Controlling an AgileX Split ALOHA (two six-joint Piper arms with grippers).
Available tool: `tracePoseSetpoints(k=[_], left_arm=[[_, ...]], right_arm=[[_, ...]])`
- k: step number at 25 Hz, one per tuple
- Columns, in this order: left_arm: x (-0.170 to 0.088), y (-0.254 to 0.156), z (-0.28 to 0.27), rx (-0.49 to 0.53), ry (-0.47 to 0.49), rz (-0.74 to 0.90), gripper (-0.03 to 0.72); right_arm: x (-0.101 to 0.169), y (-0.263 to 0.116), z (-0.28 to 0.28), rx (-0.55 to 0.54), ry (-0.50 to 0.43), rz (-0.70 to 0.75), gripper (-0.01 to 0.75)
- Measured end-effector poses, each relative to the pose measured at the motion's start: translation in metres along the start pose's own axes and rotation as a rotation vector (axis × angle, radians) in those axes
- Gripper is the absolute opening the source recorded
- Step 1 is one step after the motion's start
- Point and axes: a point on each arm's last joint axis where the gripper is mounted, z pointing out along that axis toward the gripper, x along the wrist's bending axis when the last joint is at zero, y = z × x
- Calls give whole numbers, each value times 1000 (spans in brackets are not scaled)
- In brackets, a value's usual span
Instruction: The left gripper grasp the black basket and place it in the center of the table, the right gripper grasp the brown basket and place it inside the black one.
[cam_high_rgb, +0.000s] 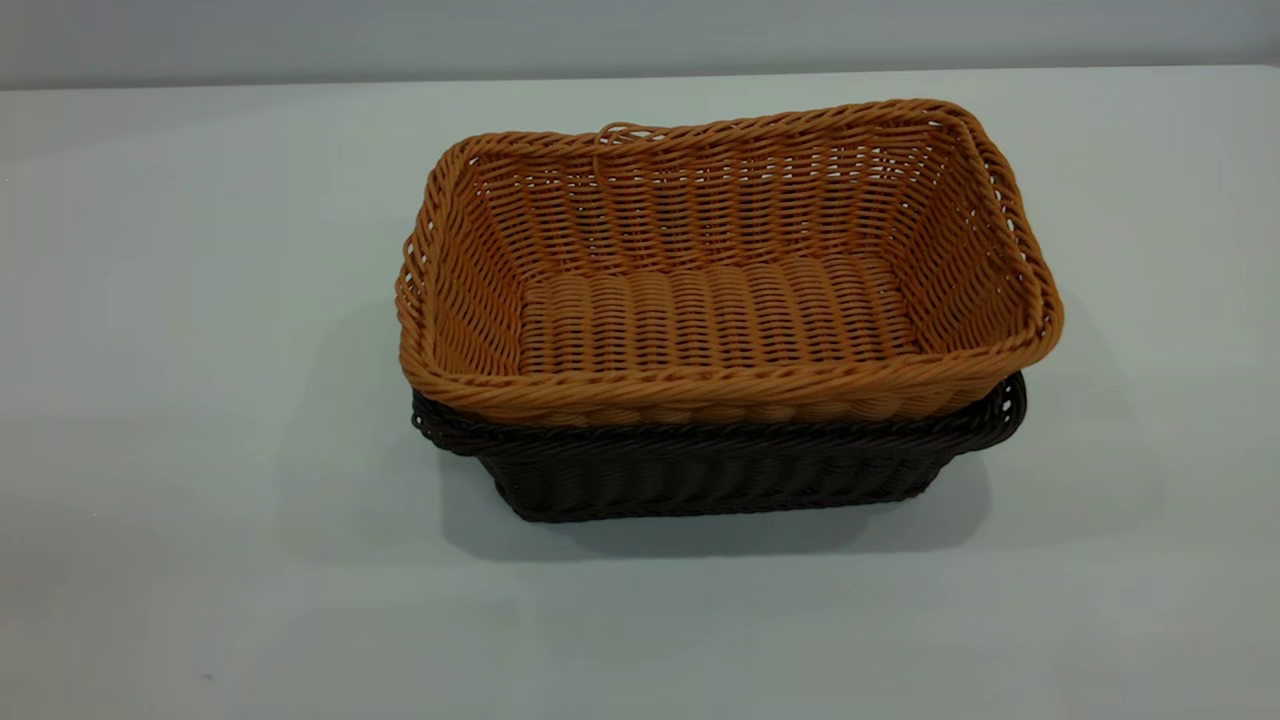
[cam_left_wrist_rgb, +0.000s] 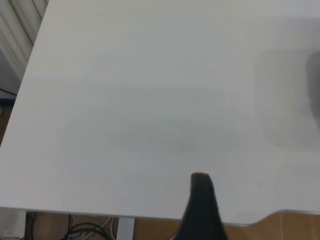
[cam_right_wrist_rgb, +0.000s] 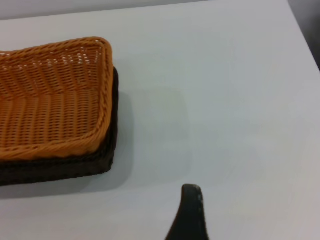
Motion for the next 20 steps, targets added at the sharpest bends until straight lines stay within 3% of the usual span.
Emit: tracePoseSetpoints(k=[8, 20], left_arm=[[0, 0, 0, 0, 0, 0, 527], [0, 0, 0, 0, 0, 0, 527]], right_arm=[[-2, 0, -1, 10, 131, -82, 563], [-2, 0, -1, 8, 136, -86, 563]])
